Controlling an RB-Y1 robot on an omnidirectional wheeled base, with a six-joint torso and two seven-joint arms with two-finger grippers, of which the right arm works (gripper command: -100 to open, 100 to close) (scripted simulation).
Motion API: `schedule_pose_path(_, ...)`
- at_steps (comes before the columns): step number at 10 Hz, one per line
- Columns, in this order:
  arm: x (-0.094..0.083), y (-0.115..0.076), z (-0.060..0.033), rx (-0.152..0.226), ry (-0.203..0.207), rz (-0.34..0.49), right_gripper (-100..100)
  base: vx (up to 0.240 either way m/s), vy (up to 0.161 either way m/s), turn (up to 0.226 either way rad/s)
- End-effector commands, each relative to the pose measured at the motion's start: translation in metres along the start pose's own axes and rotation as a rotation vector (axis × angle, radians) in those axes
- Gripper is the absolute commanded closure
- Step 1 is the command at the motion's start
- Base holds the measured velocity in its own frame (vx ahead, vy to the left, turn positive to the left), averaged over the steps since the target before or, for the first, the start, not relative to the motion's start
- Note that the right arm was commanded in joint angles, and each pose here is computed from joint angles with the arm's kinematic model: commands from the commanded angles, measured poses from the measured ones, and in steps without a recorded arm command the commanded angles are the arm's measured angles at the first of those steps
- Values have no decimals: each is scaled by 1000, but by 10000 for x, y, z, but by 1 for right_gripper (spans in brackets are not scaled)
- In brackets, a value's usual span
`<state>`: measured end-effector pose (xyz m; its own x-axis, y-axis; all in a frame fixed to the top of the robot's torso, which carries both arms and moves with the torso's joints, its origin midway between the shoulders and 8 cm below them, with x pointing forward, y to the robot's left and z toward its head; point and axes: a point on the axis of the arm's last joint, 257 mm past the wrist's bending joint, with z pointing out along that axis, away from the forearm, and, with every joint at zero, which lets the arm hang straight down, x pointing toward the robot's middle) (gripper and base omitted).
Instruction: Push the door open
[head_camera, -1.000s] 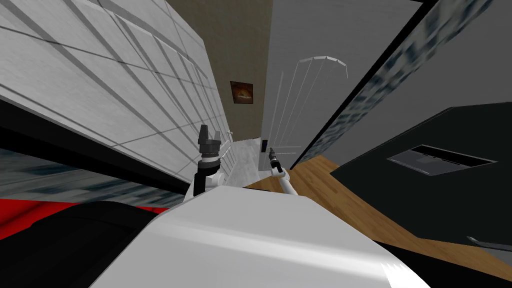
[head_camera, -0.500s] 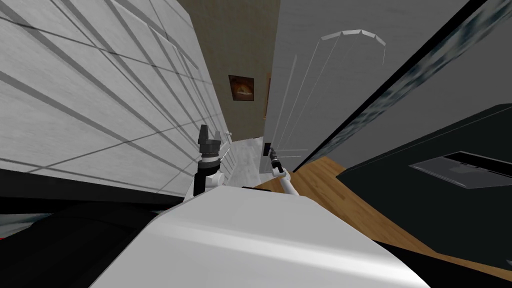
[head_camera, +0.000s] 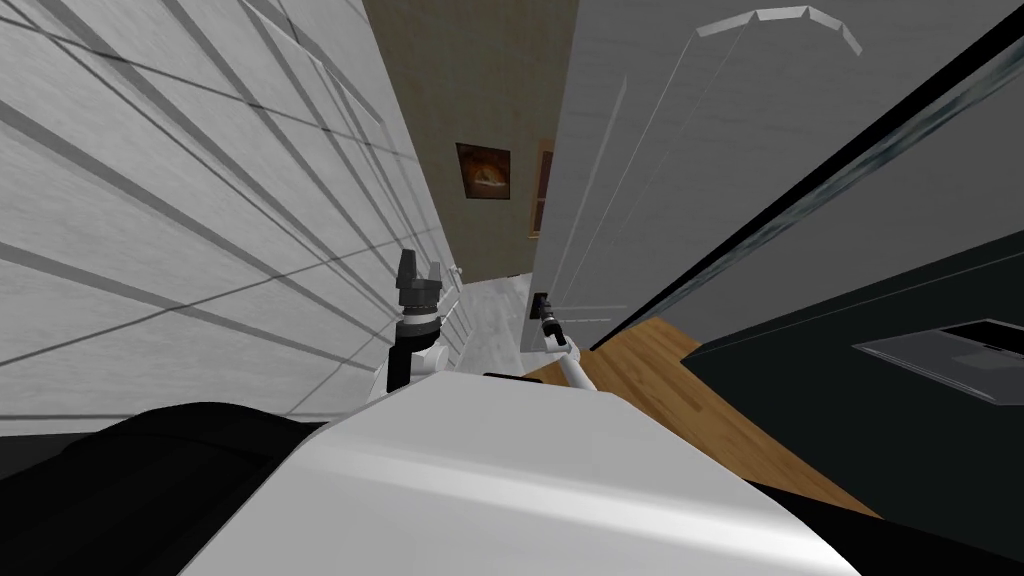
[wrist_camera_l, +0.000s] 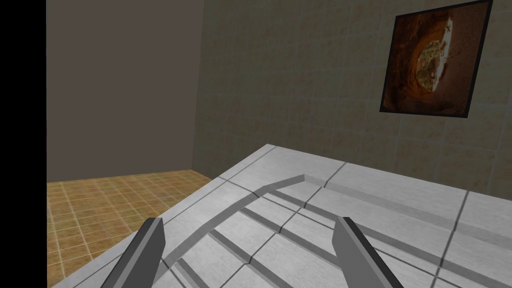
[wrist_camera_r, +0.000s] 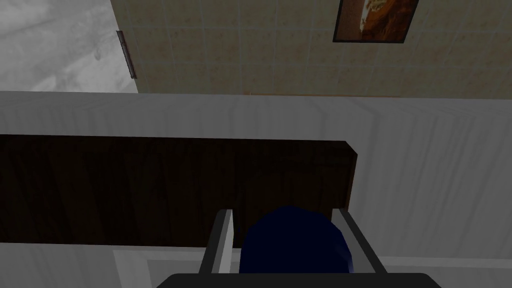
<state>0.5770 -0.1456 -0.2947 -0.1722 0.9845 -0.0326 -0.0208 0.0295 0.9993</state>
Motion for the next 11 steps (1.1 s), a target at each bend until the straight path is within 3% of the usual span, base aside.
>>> schedule_pose_path(1, -4, -16, -7, 3, -1, 0, 100, -27, -12, 8)
schedule_pose_path(5, -4, -16, -7, 3, -1, 0, 100, -13, -4, 1)
schedule_pose_path(11, -10, -57, -51, 14, 22, -31, 100, 154, 16, -125)
